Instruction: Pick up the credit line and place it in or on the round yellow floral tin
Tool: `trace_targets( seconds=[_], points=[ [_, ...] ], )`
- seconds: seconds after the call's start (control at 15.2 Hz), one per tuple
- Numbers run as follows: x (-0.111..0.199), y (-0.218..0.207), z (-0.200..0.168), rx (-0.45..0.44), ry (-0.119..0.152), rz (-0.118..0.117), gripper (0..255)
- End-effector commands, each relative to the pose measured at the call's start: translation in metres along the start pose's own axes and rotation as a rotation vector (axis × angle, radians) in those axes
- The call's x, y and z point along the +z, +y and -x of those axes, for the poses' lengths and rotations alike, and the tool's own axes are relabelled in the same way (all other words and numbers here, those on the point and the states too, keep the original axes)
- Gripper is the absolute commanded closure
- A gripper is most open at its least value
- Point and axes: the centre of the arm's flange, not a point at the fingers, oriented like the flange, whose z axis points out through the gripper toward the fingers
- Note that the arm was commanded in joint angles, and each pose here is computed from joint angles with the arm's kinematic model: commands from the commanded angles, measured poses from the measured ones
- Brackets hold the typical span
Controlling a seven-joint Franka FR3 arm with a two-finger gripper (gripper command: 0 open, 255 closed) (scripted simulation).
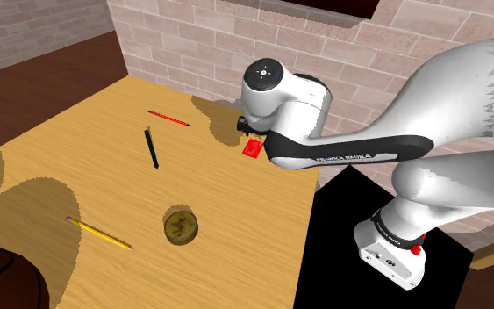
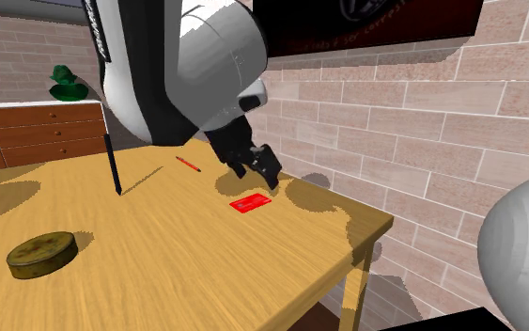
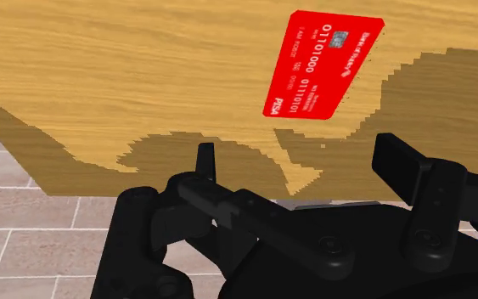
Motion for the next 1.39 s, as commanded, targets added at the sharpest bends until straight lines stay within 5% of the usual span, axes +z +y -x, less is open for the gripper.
trace_targets(
  seconds=[0.0,0.53,1.06,1.12,1.32],
  points=[
    [0.019,-0.022,0.005,0.085,0.034,0.028,0],
    [0.062,-0.024,0.004,0.097,0.039,0.033,0],
    [0.062,-0.024,0.004,0.097,0.039,0.033,0],
    [0.062,-0.024,0.004,0.097,0.039,0.033,255],
    [0.062,-0.024,0.004,0.097,0.039,0.033,255]
  ],
)
